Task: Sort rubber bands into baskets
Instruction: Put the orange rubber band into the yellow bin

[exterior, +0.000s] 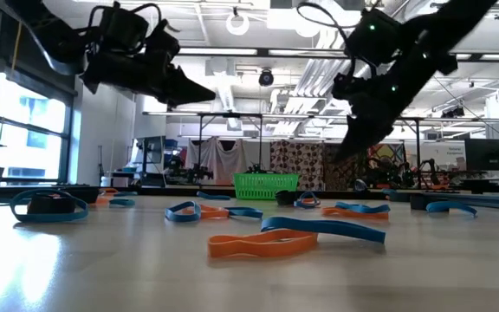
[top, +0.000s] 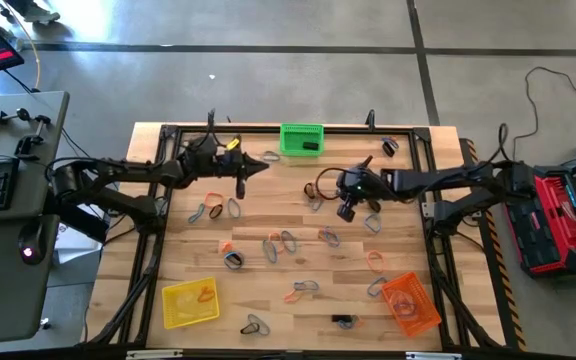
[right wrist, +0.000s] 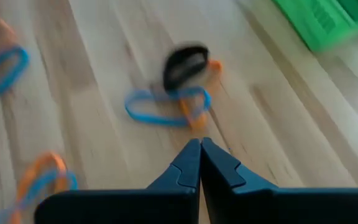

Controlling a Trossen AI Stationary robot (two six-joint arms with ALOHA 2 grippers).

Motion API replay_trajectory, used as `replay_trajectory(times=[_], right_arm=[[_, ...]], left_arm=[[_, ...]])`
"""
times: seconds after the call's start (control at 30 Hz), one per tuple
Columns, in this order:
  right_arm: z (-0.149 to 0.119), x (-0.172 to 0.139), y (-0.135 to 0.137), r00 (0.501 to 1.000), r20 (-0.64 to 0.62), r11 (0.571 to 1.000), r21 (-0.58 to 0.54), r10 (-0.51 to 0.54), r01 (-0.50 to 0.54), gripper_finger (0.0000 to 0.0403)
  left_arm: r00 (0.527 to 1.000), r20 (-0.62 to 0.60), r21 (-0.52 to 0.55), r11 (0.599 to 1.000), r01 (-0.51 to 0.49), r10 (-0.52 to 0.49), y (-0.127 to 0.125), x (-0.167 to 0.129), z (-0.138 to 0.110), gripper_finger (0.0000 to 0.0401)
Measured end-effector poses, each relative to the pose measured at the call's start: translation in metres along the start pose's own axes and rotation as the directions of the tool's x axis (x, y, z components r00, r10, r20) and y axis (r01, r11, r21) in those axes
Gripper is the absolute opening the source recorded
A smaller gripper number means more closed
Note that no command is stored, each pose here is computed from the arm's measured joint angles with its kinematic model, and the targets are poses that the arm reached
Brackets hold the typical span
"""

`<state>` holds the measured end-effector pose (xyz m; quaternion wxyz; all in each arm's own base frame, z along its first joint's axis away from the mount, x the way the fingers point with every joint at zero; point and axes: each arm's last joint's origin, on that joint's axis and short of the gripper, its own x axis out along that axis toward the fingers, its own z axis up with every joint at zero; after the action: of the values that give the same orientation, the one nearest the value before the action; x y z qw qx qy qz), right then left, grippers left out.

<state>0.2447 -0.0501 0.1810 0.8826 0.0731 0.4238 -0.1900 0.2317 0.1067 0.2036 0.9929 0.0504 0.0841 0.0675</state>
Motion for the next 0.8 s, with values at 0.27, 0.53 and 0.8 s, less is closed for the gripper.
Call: replay_trajectory(times=[0.27,0.53,0.8], right_arm=[[0.014,-0.033,-0.006,0.946,-0.284,0.988,-0.024,-0.156,0.156,0.0007],[0.009,-0.048,-0.015,0.874,-0.439,0.971,0.016,-0.208,0.239,0.0089],[0.008,-0.046,-0.039,0.852,-0.493,0.913,0.238,-0.179,0.33,0.013]], left_arm=[[1.0,0.006,-0.004,1.0,0.027,-0.027,-0.01,-0.003,-0.009,0.0],[0.999,0.009,-0.006,0.999,0.052,-0.052,-0.017,-0.001,-0.008,0.0],[0.998,0.009,0.003,0.998,0.056,-0.056,-0.018,-0.001,-0.008,0.0]])
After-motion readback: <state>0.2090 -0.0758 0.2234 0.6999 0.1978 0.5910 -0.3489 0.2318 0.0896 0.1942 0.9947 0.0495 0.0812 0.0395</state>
